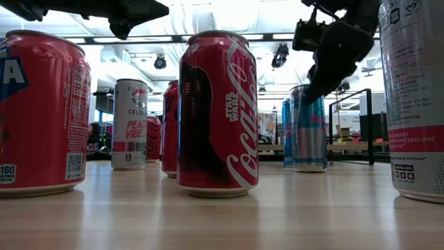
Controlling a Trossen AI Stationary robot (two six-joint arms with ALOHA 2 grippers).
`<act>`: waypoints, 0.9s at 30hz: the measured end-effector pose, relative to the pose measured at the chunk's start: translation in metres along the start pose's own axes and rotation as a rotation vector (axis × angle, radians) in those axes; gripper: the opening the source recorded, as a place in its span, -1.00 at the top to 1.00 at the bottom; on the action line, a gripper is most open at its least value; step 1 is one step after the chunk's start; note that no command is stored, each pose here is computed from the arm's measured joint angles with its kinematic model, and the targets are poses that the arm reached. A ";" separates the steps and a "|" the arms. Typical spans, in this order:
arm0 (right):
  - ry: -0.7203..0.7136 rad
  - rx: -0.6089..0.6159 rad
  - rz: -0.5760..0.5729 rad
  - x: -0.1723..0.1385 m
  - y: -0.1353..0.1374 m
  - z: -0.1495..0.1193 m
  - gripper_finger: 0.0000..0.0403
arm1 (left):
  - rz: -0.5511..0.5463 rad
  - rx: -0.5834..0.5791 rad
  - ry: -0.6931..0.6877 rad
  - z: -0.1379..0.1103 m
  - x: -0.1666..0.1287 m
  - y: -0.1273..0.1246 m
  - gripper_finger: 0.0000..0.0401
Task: Place canned beverage on shelf
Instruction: Put the white and blue soda can on the shelf
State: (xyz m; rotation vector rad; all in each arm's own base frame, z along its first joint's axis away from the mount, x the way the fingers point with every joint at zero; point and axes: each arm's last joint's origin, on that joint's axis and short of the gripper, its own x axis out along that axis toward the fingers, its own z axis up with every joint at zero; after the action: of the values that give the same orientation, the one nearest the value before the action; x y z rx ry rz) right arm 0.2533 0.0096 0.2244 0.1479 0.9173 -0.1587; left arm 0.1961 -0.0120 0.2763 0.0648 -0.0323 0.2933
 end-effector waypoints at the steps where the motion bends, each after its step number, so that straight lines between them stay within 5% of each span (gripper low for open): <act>1: -0.009 0.001 0.002 -0.002 0.000 0.003 -0.13 | 0.000 0.000 0.000 0.000 0.000 0.000 1.00; 16: -0.222 0.019 0.045 -0.051 0.011 0.064 -0.12 | 0.001 -0.010 -0.014 0.003 0.000 0.000 1.00; 27: -0.240 -0.018 -0.094 -0.057 0.011 0.109 -0.12 | 0.002 0.005 -0.026 0.005 0.000 0.000 1.00</act>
State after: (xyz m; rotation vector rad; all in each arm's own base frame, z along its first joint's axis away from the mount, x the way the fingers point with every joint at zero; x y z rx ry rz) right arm 0.3064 0.0031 0.3356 0.0670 0.6863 -0.2498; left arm 0.1963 -0.0121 0.2816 0.0736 -0.0571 0.2944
